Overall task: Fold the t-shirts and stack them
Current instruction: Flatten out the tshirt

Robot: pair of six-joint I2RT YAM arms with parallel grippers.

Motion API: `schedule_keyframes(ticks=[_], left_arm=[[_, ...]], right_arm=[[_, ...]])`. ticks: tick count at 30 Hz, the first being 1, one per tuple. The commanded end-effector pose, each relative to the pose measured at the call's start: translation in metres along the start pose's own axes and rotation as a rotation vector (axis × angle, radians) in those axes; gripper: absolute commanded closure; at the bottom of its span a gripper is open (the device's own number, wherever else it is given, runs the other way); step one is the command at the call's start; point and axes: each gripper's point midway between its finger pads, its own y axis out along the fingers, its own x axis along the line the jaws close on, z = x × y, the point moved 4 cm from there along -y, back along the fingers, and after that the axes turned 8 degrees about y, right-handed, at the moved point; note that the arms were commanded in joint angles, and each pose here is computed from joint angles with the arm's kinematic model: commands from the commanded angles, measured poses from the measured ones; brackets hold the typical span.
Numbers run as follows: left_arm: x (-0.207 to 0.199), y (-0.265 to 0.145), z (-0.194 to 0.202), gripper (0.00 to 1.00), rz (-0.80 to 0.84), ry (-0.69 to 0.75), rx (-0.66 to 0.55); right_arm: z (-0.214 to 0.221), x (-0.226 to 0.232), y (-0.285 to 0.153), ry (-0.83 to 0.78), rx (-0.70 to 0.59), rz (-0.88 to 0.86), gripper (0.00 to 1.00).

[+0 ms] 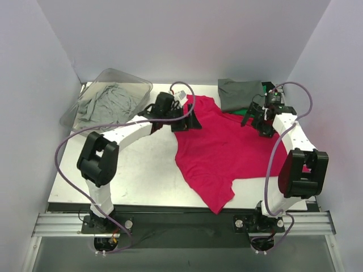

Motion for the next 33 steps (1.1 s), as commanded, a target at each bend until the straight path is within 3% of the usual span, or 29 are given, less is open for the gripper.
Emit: schedule_keyframes(ticks=[1, 8, 14, 18, 33], left_arm=[[0.000, 0.023, 0.022, 0.03, 0.016, -0.042, 0.036], [0.023, 0.056, 0.067, 0.03, 0.008, -0.115, 0.127], [0.053, 0.066, 0.089, 0.03, -0.091, -0.045, 0.210], [0.084, 0.054, 0.106, 0.03, -0.234, -0.029, 0.306], [0.179, -0.025, 0.083, 0.03, -0.476, -0.098, 0.265]], right_arm=[[0.025, -0.011, 0.002, 0.044, 0.068, 0.051, 0.02], [0.045, -0.013, 0.005, 0.063, 0.117, 0.053, 0.02], [0.055, -0.012, 0.010, 0.068, 0.149, 0.055, 0.03], [0.061, -0.008, 0.015, 0.065, 0.176, 0.052, 0.02], [0.110, 0.040, 0.037, -0.051, 0.305, 0.044, 0.03]])
